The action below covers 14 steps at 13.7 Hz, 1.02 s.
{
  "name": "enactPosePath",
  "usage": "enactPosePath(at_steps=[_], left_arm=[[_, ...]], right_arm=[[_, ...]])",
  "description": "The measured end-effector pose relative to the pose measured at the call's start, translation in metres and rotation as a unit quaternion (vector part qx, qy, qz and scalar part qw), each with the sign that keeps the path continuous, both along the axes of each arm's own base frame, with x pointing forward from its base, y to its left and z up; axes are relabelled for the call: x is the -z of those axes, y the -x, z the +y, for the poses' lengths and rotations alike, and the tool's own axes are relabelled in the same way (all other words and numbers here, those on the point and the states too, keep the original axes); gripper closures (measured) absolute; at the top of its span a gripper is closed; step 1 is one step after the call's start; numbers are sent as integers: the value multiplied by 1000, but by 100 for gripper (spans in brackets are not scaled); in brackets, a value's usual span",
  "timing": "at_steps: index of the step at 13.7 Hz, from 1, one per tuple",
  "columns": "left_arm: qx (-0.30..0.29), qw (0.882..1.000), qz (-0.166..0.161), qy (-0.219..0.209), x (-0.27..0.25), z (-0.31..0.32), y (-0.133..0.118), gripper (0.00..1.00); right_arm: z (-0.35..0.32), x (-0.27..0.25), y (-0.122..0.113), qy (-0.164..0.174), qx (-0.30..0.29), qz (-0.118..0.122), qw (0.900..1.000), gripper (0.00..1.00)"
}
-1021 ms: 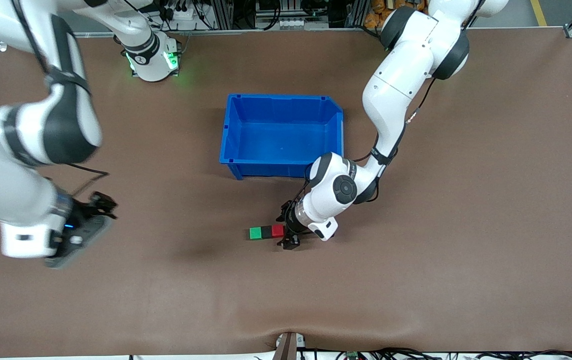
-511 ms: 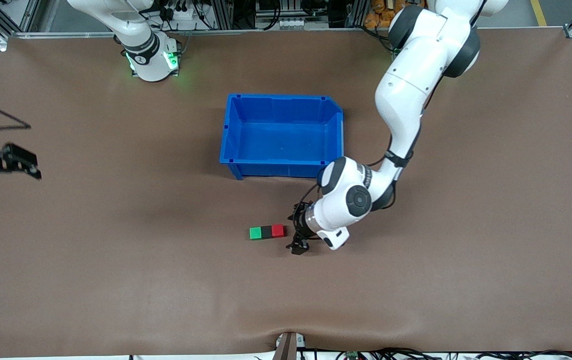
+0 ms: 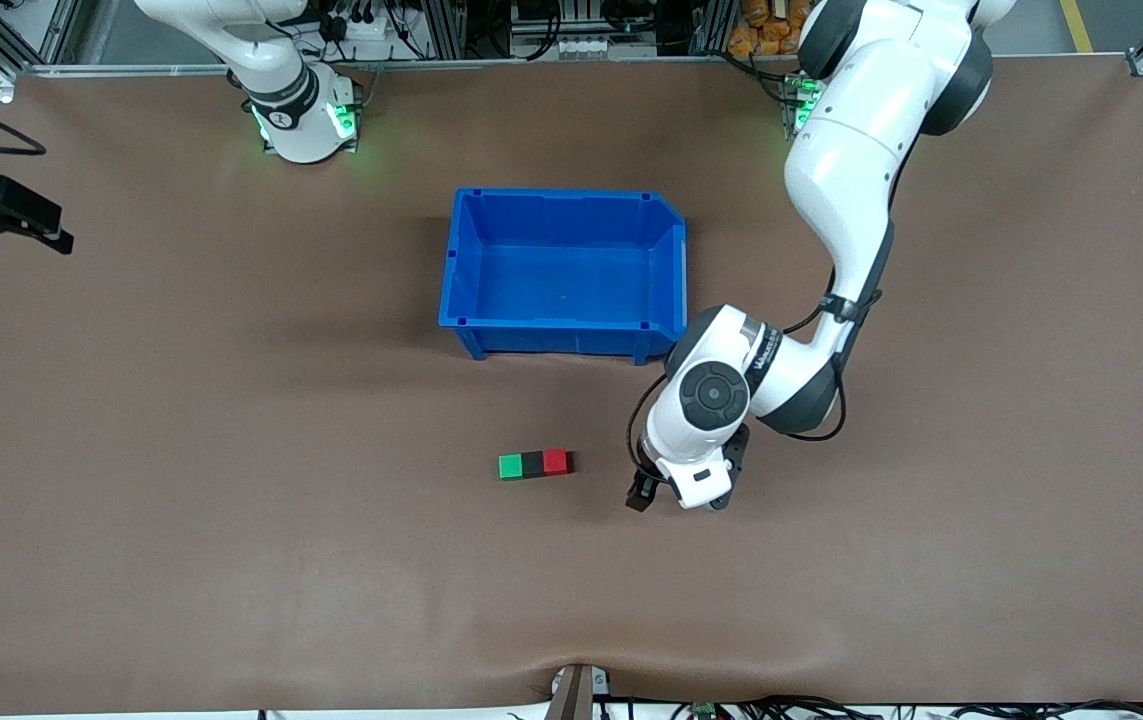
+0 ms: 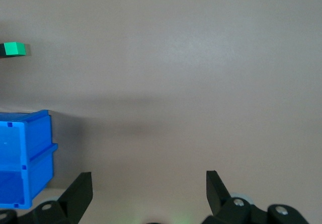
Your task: Attach green and red cubes to black cube
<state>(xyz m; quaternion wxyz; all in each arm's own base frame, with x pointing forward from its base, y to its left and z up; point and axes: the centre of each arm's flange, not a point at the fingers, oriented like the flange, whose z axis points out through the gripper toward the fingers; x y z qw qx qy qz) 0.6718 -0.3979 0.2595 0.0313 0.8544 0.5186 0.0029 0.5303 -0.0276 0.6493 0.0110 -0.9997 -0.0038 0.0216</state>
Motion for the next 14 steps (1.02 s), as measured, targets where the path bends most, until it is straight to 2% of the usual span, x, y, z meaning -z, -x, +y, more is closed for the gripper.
enactPosePath(at_steps=[2, 5, 9, 14], left_arm=[[43, 999, 0, -21, -27, 23, -8, 0], [121, 992, 19, -42, -58, 91, -32, 0], [227, 972, 35, -46, -98, 197, -58, 0], [328, 943, 11, -49, -144, 297, -74, 0]], right_arm=[[0, -2, 2, 0, 8, -1, 1000, 0], [-1, 0, 2, 0, 10, 2, 1000, 0], [-1, 3, 2, 0, 10, 5, 1000, 0], [-1, 3, 2, 0, 10, 4, 1000, 0]])
